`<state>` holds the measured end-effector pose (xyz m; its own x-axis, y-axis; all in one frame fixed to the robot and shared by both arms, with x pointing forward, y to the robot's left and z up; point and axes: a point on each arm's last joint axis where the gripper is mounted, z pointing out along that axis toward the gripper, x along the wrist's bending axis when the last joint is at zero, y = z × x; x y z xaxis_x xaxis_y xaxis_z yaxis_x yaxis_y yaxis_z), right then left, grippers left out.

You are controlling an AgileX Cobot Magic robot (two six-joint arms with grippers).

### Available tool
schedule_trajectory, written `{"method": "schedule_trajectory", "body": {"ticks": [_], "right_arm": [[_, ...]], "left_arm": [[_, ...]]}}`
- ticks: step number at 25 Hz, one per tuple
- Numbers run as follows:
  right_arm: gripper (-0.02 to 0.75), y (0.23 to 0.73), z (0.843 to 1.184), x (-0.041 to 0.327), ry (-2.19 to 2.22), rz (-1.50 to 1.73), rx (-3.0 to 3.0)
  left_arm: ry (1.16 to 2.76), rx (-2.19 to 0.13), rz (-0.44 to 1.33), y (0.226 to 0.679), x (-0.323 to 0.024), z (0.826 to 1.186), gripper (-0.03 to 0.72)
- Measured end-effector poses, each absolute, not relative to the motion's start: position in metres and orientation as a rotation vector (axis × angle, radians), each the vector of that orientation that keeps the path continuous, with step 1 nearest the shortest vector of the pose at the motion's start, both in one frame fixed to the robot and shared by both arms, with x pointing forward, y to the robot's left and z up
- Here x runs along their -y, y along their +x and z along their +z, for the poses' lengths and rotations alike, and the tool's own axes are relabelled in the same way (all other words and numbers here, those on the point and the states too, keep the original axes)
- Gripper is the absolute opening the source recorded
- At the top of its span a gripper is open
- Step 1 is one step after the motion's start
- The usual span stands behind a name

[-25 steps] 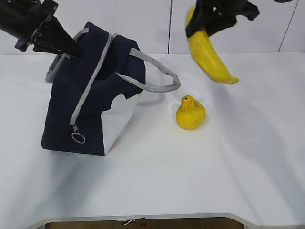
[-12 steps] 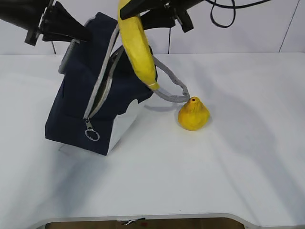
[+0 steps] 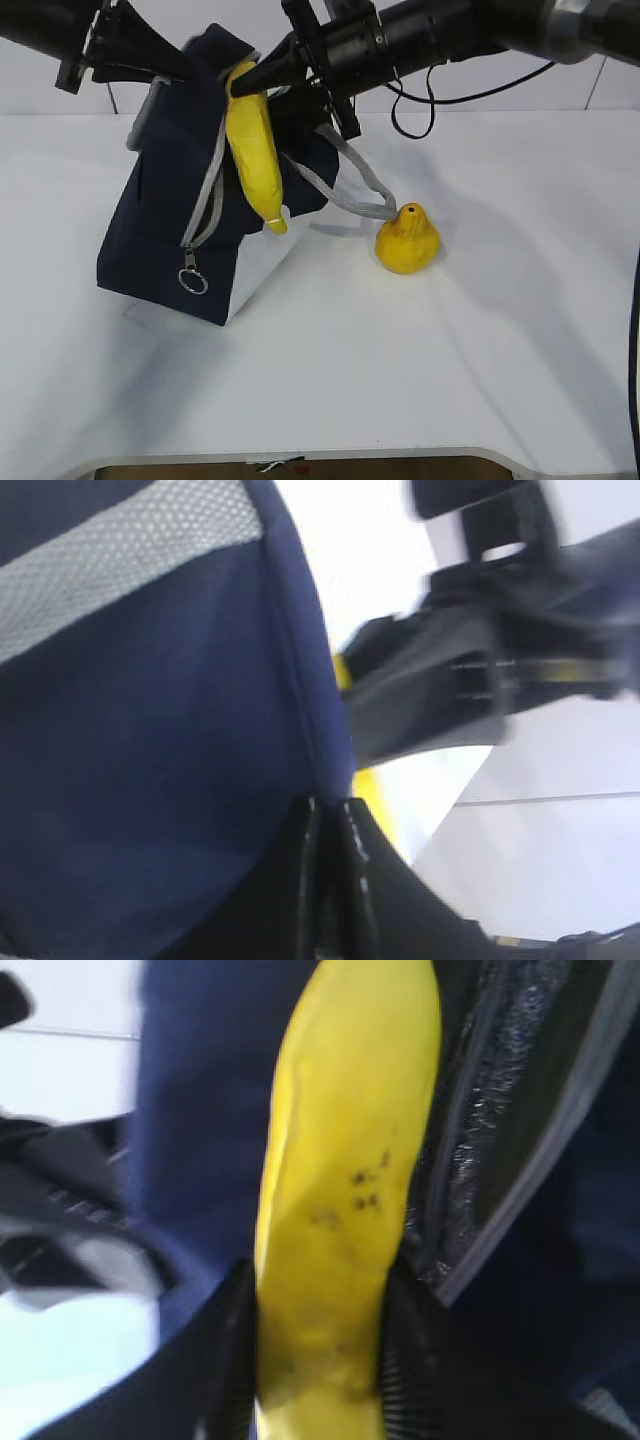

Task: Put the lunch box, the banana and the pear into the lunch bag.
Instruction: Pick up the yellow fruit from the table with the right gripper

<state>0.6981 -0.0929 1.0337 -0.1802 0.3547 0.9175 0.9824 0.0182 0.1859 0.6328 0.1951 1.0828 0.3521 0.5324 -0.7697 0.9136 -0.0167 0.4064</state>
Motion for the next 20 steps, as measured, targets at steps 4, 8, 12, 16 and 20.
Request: {"method": "schedule_trajectory", "body": {"ticks": [4, 8, 12, 16, 20], "right_arm": [[0.26, 0.705, 1.013, 0.09, -1.407, -1.145, 1.545], [0.26, 0.71, 1.01, 0.087, -1.377, -1.185, 1.407], [0.26, 0.712, 1.018, 0.086, -1.338, -1.241, 1.314], [0.26, 0.713, 1.022, 0.085, -1.319, -1.263, 1.268], [0.26, 0.714, 1.027, 0.085, -1.3, -1.289, 1.21]], "left_arm": [[1.66, -1.3, -0.522, 0.633, -0.194, 1.084, 0.003], [1.66, -1.3, -0.522, 0.633, -0.194, 1.084, 0.003], [1.66, -1.3, -0.522, 0.633, -0.194, 1.084, 0.003], [1.666, -1.301, -0.518, 0.633, -0.195, 1.084, 0.003], [1.669, -1.303, -0.515, 0.633, -0.195, 1.084, 0.003]]}}
